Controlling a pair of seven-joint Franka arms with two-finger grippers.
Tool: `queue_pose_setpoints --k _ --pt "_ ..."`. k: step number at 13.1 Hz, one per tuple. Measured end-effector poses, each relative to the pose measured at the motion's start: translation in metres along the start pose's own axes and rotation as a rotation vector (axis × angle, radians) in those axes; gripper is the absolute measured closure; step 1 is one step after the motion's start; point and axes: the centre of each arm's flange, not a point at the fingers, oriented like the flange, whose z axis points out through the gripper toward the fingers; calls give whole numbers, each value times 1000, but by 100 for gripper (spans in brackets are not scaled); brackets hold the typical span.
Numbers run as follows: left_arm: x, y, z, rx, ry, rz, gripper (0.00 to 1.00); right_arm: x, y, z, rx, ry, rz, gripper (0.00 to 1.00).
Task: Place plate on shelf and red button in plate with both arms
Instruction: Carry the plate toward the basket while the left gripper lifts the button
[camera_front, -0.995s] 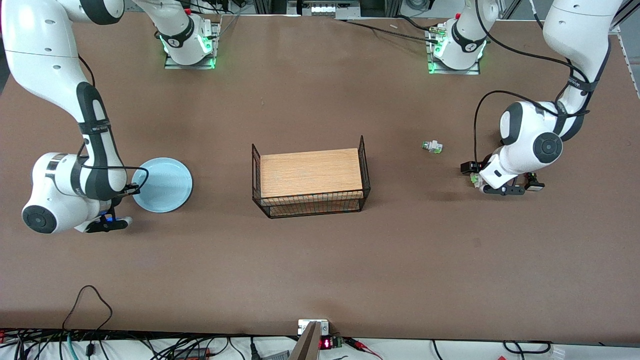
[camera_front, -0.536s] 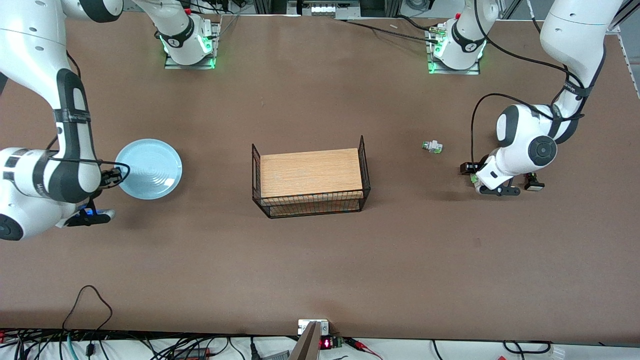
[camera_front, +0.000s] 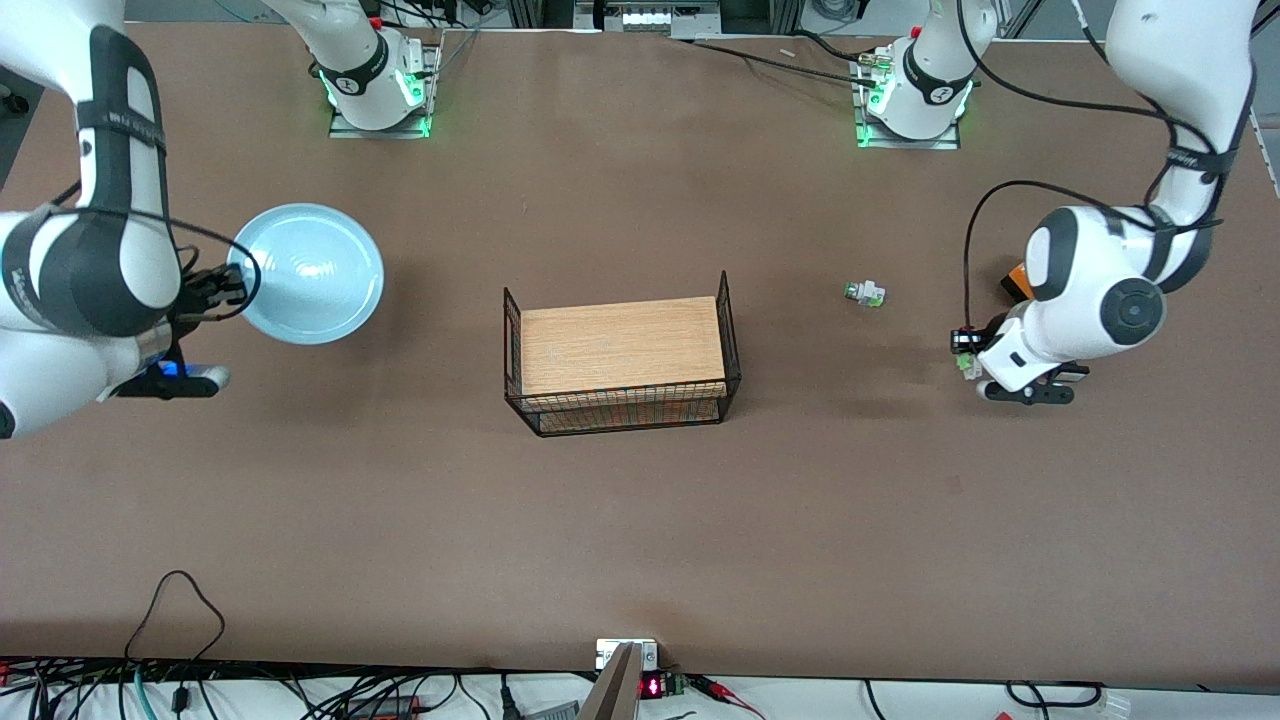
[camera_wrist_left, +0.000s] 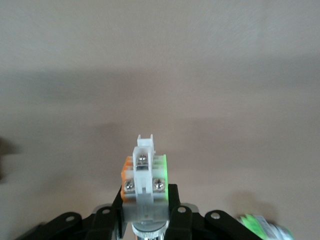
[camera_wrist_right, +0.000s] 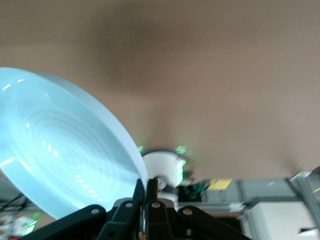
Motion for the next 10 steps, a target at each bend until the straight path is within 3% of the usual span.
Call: queue_pose_setpoints --k 3,5,10 --pt "-8 8 -113 13 -12 10 66 -24 -30 -5 132 -67 95 97" --pt "-17 12 -182 17 -16 13 66 -36 -50 -10 183 -84 148 97" --pt "-24 23 -251 18 29 29 66 -73 -165 -7 130 -52 221 97"
